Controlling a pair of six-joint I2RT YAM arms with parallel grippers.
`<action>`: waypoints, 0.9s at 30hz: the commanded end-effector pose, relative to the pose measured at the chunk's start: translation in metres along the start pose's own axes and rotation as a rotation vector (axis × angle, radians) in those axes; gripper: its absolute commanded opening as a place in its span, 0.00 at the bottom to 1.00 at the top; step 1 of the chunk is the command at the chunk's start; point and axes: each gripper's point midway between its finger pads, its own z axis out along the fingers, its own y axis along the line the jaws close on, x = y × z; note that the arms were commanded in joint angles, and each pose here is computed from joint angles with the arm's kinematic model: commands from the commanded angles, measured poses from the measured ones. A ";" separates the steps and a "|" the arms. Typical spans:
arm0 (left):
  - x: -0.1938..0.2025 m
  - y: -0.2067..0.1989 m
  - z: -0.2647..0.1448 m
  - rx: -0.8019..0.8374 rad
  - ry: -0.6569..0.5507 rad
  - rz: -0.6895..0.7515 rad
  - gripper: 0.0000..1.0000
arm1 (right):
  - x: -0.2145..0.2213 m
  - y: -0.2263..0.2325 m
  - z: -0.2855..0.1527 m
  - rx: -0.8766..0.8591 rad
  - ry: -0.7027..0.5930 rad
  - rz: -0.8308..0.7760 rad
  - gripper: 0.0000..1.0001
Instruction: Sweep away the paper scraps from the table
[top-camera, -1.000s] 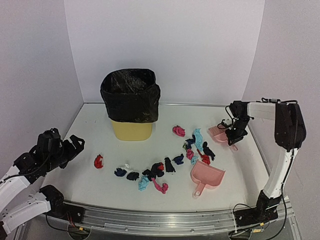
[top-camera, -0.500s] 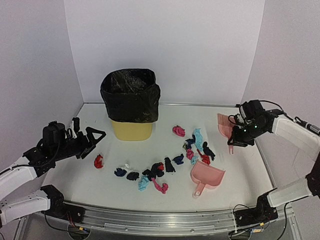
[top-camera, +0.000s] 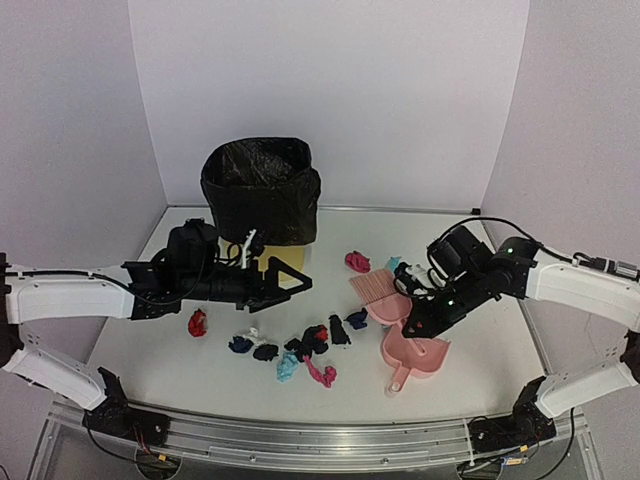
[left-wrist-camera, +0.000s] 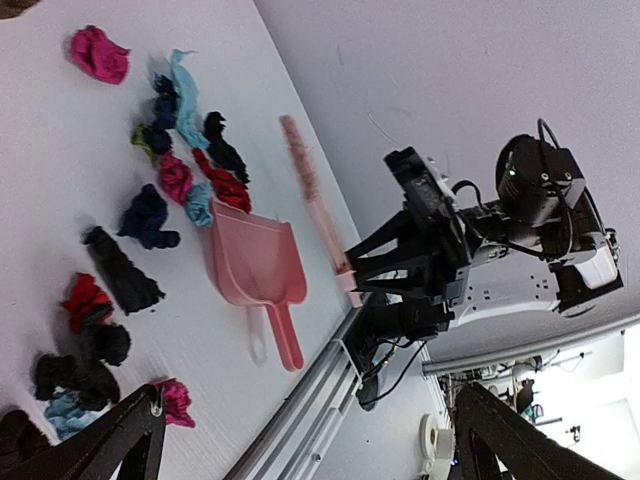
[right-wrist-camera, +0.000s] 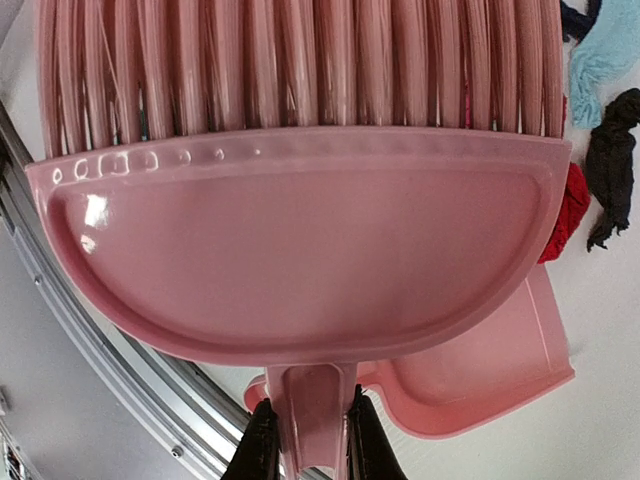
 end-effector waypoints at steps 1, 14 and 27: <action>0.003 -0.053 0.028 0.147 0.085 0.096 1.00 | -0.010 0.021 0.005 -0.006 0.003 -0.183 0.00; 0.030 -0.038 0.069 0.151 0.312 -0.007 1.00 | -0.013 0.071 0.002 -0.082 -0.006 -0.518 0.00; 0.053 -0.035 0.084 0.225 0.438 -0.082 0.85 | -0.029 0.077 0.004 -0.054 -0.024 -0.613 0.00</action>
